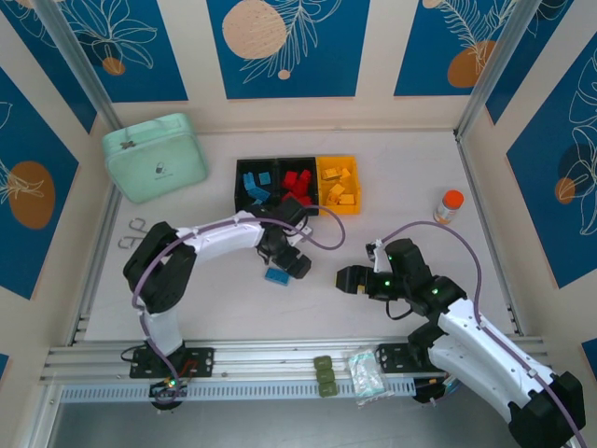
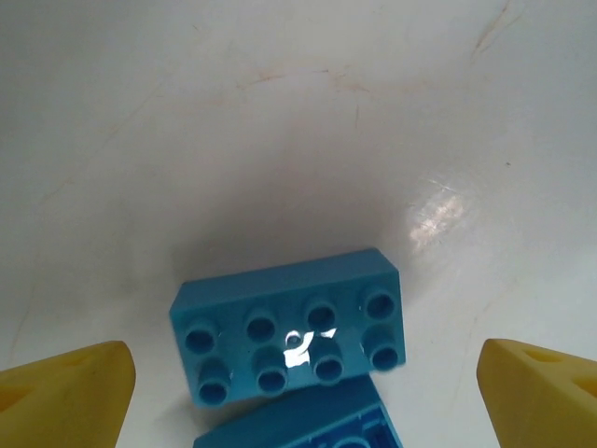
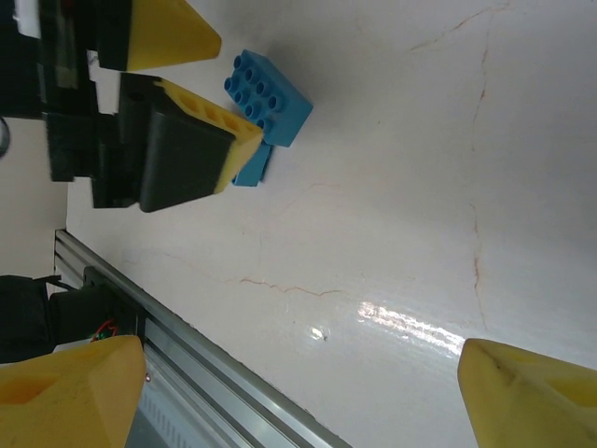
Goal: Sort the legos into containers by color
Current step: Pick up the lego from the center of the table, then place the lego in the container, then pick up the lego from the middle-left of the table.
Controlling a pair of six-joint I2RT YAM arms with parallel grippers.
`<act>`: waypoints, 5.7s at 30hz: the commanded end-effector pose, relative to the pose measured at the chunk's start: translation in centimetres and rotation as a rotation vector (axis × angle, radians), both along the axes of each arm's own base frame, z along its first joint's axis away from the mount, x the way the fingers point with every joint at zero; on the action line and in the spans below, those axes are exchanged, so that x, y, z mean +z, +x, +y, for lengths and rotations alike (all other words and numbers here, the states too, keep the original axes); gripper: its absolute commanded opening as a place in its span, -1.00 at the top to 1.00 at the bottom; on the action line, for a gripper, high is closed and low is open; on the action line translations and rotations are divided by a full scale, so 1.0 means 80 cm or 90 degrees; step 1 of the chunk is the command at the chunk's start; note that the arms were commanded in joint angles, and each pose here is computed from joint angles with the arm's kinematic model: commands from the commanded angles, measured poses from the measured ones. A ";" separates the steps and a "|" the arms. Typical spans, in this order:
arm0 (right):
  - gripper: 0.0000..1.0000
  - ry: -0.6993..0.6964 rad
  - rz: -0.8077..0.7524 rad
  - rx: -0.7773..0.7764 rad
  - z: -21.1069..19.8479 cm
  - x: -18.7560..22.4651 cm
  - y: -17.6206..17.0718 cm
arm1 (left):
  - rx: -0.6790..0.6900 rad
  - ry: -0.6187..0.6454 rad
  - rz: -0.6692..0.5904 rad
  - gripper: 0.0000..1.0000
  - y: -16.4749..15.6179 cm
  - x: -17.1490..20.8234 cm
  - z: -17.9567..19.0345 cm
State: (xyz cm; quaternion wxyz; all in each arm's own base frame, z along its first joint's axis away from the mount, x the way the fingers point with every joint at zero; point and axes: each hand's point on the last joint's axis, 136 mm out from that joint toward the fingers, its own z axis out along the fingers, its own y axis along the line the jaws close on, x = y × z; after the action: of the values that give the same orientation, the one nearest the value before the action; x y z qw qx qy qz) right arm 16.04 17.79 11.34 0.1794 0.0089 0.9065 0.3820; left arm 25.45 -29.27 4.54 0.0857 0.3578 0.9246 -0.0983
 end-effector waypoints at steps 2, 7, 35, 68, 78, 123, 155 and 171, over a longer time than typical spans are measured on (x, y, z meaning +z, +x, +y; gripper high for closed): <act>-0.75 0.018 0.008 0.004 0.001 -0.001 -0.004 | 0.003 0.018 0.010 -0.83 -0.007 -0.021 -0.005; -0.74 0.021 0.009 0.000 0.000 -0.002 -0.003 | 0.008 0.030 0.019 -0.59 -0.007 -0.029 -0.005; -0.74 0.034 -0.004 0.036 0.030 0.005 0.009 | 0.120 -0.001 -0.116 -0.18 0.106 0.105 0.054; -0.74 0.006 0.015 0.055 0.051 -0.006 0.016 | 0.242 0.058 -0.132 -0.21 0.295 0.072 0.124; -0.74 0.005 0.015 0.056 0.051 -0.005 0.016 | 0.259 0.053 -0.138 -0.43 0.304 0.070 0.128; -0.75 0.003 -0.013 0.066 0.040 0.006 0.003 | 0.230 -0.041 -0.036 -0.99 -0.003 0.042 0.072; -0.75 -0.046 0.024 0.061 0.030 -0.032 -0.019 | 0.202 0.050 -0.019 -0.55 -0.036 -0.021 0.038; -0.75 -0.035 0.014 0.064 0.036 -0.027 -0.012 | 0.129 0.095 -0.140 -0.21 0.012 0.073 0.069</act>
State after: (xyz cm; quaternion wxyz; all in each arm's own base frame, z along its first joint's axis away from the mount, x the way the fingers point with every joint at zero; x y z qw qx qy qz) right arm 14.82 20.32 8.80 0.1445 -0.0326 0.9210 0.3602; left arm 24.75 -25.36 7.27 0.1418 0.2474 0.9583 -0.0185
